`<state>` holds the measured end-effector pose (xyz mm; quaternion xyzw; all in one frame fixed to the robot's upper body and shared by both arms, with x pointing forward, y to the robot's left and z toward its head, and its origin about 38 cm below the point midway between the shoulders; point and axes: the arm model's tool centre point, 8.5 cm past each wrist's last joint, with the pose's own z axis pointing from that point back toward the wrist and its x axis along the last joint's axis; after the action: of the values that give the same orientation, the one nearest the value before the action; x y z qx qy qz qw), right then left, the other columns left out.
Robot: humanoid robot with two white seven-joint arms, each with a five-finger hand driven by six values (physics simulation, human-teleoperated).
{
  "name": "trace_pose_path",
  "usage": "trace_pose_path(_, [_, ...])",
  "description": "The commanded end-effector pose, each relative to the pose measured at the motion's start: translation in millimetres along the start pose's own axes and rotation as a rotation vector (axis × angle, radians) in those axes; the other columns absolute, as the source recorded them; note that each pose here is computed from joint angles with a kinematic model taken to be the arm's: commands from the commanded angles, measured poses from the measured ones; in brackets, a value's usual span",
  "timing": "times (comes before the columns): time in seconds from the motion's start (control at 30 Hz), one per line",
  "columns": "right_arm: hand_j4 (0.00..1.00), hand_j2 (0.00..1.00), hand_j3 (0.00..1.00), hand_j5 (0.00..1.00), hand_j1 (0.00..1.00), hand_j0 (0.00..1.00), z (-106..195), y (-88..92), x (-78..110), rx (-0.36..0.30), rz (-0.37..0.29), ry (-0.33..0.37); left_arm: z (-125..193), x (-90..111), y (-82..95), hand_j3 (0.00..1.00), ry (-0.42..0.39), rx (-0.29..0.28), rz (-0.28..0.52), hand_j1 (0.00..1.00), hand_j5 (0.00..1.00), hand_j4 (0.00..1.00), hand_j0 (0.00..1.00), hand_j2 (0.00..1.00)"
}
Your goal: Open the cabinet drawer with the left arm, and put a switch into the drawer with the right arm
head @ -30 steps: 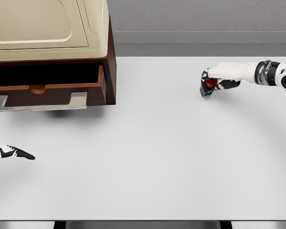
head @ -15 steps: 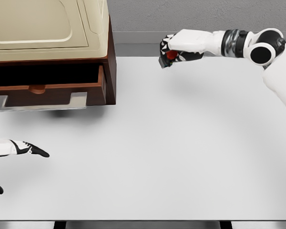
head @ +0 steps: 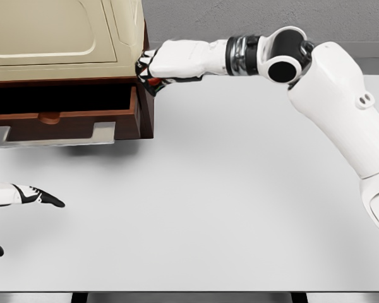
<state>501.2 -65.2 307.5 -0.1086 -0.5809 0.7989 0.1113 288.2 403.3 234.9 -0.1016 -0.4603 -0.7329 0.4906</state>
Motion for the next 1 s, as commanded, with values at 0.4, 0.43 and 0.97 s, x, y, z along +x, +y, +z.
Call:
trace_pose_path(0.4, [0.25, 0.25, 0.25, 0.25, 0.25, 0.25, 26, -26.6, 6.6, -0.076, 0.028, -0.022, -1, 0, 0.7, 1.00, -0.004, 0.003, 0.005, 1.00, 1.00, 1.00, 1.00, 1.00])
trace_pose_path(0.43, [0.25, 0.25, 0.25, 0.25, 0.25, 0.25, 27, -27.0, 7.0, -0.076, 0.030, -0.023, -1, 0, 0.7, 1.00, -0.004, 0.003, 0.005, 1.00, 1.00, 1.00, 1.00, 1.00])
trace_pose_path(0.97, [0.28, 0.28, 0.28, 0.28, 0.28, 0.28, 38, -34.5, 50.6, -0.044, 0.179, -0.113, 0, 0, 0.6, 1.00, -0.002, 0.003, 0.006, 1.00, 1.00, 1.00, 1.00, 1.00])
